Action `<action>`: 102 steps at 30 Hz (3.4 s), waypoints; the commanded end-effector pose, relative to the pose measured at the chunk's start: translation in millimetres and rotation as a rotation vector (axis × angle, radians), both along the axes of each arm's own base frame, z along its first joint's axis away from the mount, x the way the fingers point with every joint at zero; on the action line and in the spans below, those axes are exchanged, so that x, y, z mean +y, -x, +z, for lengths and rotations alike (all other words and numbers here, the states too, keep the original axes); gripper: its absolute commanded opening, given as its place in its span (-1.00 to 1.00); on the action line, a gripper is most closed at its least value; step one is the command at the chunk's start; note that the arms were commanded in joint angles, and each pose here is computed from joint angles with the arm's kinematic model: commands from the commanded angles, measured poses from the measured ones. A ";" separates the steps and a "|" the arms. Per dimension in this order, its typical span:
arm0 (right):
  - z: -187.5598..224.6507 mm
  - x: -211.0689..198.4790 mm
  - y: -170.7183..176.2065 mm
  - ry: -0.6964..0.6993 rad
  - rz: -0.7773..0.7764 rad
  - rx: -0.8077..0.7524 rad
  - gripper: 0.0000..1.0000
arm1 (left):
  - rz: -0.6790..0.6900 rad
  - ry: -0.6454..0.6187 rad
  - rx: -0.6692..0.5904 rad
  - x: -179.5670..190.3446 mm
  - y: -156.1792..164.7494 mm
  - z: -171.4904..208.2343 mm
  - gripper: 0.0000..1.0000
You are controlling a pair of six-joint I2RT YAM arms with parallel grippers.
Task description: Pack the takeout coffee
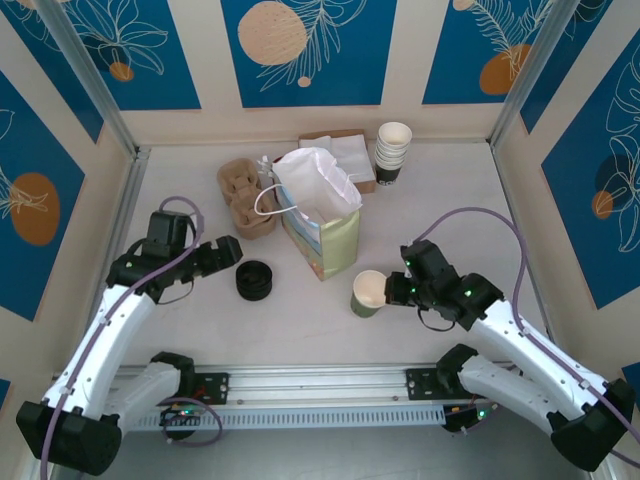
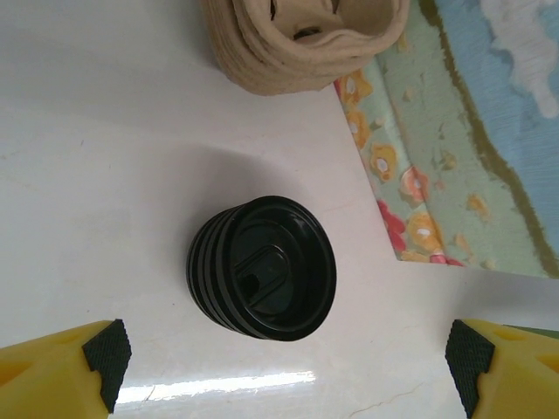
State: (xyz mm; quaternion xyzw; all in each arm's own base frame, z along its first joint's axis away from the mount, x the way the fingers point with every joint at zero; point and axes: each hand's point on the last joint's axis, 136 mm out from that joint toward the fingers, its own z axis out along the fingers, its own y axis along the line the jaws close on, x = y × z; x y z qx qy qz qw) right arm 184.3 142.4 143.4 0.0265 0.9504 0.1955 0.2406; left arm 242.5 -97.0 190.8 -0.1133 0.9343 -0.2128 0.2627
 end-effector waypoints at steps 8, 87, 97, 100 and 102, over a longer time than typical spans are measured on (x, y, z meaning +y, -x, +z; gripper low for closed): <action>-7.9 34.4 -9.1 -0.018 0.042 -0.037 -1.00 | 0.006 -0.078 0.039 -4.3 -2.9 -23.9 0.76; 94.9 16.9 12.0 -0.178 0.056 -0.190 -0.02 | -0.069 -0.379 0.229 -27.0 -19.5 -86.7 -0.02; 89.8 11.5 12.6 -0.167 0.035 -0.167 -0.02 | -0.081 -0.408 0.248 -32.7 -22.3 -96.7 -0.29; 85.7 12.9 12.4 -0.168 0.043 -0.161 -0.02 | -0.085 -0.417 0.253 -33.2 -23.1 -97.9 -0.35; 82.0 13.6 12.7 -0.172 0.042 -0.148 -0.02 | -0.087 -0.422 0.258 -33.6 -22.9 -98.5 -0.38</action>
